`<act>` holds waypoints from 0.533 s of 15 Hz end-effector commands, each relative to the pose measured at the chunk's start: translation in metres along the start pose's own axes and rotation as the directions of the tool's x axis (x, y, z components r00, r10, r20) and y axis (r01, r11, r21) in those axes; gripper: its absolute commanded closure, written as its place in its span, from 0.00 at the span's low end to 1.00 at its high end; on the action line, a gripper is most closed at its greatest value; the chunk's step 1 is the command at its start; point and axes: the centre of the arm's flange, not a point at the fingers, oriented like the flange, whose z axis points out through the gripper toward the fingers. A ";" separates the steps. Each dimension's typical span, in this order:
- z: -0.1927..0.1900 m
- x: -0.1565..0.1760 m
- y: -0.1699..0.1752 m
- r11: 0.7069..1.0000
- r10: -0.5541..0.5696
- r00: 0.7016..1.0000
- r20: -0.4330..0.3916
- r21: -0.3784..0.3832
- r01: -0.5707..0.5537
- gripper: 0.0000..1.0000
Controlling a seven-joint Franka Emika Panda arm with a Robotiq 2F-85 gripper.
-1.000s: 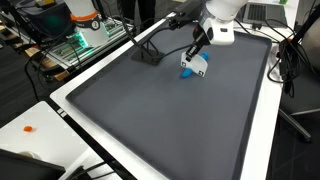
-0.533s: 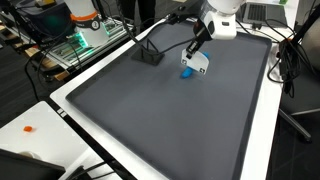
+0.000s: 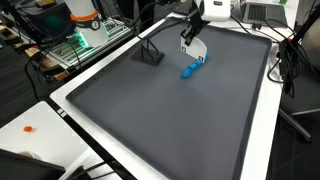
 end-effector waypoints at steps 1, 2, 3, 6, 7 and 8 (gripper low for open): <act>-0.009 -0.060 0.012 0.983 0.129 0.991 -0.019 0.136 -0.126 0.99; -0.010 -0.072 0.014 0.972 0.177 0.984 -0.022 0.160 -0.171 0.99; -0.010 -0.081 0.016 0.961 0.224 0.974 -0.031 0.175 -0.215 0.99; -0.007 -0.109 0.021 0.912 0.365 0.931 -0.023 0.212 -0.352 0.99; -0.004 -0.117 0.022 0.894 0.405 0.914 -0.011 0.213 -0.394 0.99; -0.001 -0.125 0.023 0.880 0.436 0.900 0.003 0.210 -0.427 0.99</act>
